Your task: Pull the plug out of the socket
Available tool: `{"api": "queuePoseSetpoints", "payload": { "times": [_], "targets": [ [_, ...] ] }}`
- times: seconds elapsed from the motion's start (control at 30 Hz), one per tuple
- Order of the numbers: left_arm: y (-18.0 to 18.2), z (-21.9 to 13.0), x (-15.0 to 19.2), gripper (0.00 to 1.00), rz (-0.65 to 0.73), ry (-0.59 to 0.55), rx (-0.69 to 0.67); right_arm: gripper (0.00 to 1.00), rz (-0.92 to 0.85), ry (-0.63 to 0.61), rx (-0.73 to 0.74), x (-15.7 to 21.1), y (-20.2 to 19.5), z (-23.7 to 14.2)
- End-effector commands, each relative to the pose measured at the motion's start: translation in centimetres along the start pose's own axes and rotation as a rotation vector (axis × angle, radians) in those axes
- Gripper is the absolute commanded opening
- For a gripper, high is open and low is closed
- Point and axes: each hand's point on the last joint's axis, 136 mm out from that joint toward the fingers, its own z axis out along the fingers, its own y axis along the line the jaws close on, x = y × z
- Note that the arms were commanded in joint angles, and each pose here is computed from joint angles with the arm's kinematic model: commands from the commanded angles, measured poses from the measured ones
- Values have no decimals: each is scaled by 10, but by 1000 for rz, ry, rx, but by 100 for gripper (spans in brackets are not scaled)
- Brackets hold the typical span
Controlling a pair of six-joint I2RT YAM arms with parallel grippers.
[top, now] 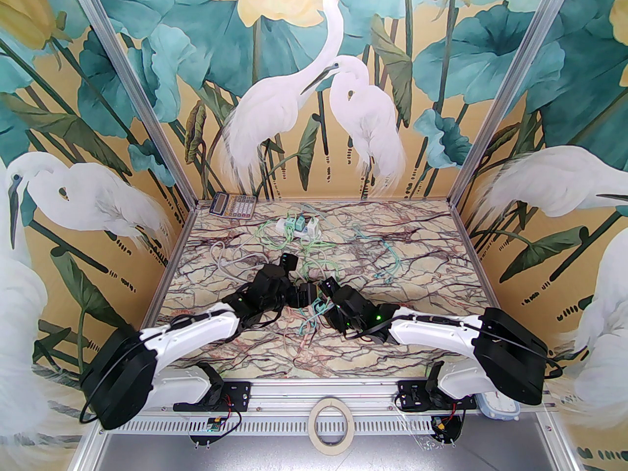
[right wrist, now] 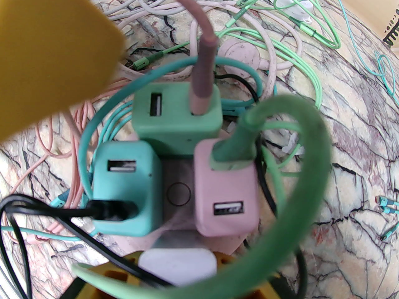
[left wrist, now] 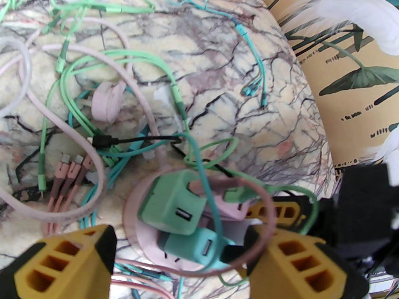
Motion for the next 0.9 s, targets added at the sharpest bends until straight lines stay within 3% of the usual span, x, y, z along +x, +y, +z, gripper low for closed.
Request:
{"api": "queuePoseSetpoints", "payload": {
  "times": [0.0,0.67,0.87],
  "targets": [
    [-14,2,-7,74,33,-6,43,29,28,-98,-33,-26,7,-11],
    [6,13,23,72,84,131,-20,29,29,-95,-37,-26,8,-11],
    [19,19,27,71,76,159,-95,28,26,-93,-42,-26,9,-11]
  ]
}}
